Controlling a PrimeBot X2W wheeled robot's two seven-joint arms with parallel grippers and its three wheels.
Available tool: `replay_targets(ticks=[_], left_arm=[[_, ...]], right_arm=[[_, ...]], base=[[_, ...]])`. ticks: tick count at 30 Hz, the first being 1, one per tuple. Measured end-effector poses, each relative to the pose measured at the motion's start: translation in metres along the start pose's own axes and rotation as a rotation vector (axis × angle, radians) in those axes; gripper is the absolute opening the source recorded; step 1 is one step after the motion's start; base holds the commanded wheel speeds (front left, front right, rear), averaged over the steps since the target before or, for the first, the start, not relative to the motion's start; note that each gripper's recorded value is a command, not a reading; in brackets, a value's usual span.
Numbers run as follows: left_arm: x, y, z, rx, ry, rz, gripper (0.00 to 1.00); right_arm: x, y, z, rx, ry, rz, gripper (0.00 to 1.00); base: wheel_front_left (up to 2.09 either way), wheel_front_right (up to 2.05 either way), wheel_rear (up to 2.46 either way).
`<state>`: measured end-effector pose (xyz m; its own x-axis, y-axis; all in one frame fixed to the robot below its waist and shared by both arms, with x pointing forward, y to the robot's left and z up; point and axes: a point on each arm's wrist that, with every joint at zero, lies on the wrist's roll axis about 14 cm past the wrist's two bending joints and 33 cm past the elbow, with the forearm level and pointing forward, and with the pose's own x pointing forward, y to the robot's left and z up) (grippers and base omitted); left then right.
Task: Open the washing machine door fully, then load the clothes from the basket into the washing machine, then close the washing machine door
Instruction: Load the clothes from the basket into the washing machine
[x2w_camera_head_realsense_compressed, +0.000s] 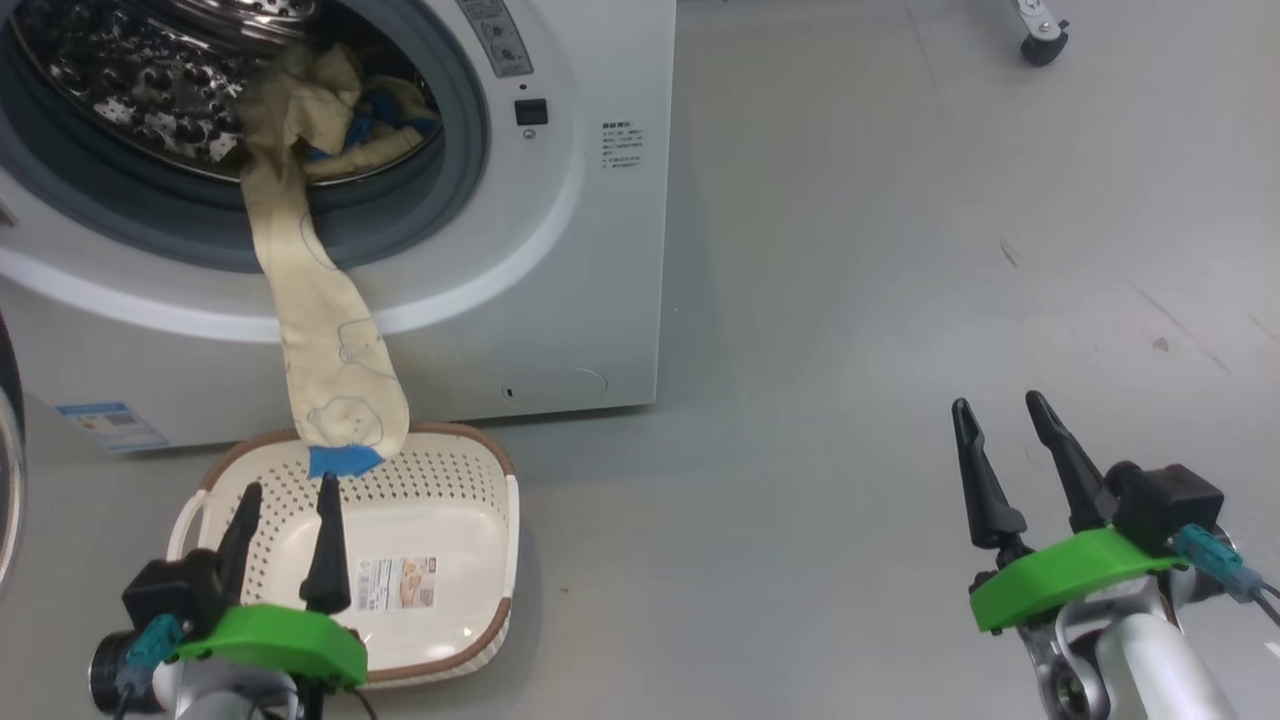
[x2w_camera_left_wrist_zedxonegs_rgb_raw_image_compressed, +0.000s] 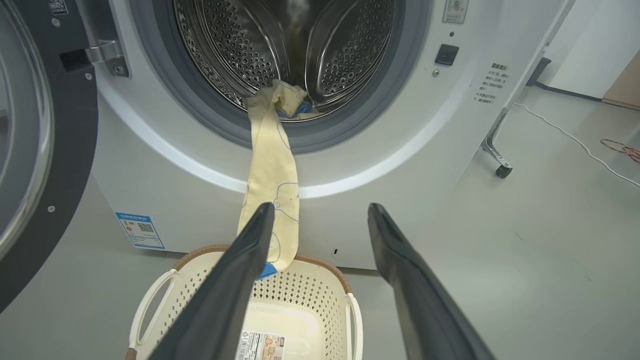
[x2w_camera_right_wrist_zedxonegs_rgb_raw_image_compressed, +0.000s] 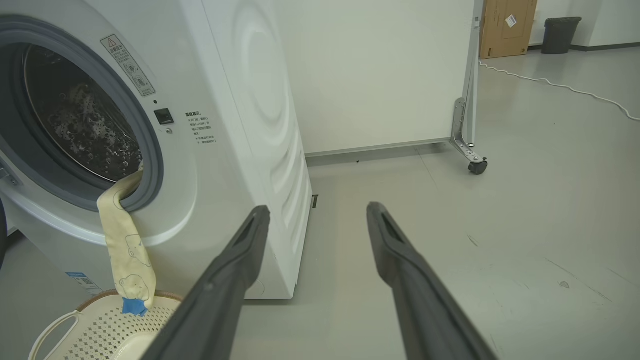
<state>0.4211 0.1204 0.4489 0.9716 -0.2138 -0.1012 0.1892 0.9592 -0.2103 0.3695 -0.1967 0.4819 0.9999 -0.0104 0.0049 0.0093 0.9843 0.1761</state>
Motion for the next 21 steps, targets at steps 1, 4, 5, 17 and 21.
replay_targets(ticks=[1,4,5,17,21], left_arm=[[0.004,0.001,-0.002,-0.001,0.007,0.001,1.0],[0.019,0.002,-0.007,-0.004,0.022,-0.006,1.0],[0.025,0.002,-0.009,-0.002,0.03,-0.008,1.0],[0.109,0.01,-0.039,-0.088,0.149,-0.025,1.0],[0.143,0.016,-0.044,-0.083,0.173,-0.031,1.0]], right_arm=[[0.002,0.0,-0.001,-0.001,0.001,0.0,1.0],[0.012,-0.002,-0.001,-0.006,0.002,-0.002,1.0],[0.015,-0.002,-0.002,-0.007,0.005,-0.002,1.0],[0.045,-0.011,-0.027,-0.022,0.063,-0.014,1.0],[0.052,-0.019,-0.037,-0.026,0.086,-0.035,1.0]], base=[[0.0,0.0,0.0],[0.0,0.0,0.0],[0.0,0.0,0.0],[0.0,0.0,0.0],[0.0,0.0,0.0]])
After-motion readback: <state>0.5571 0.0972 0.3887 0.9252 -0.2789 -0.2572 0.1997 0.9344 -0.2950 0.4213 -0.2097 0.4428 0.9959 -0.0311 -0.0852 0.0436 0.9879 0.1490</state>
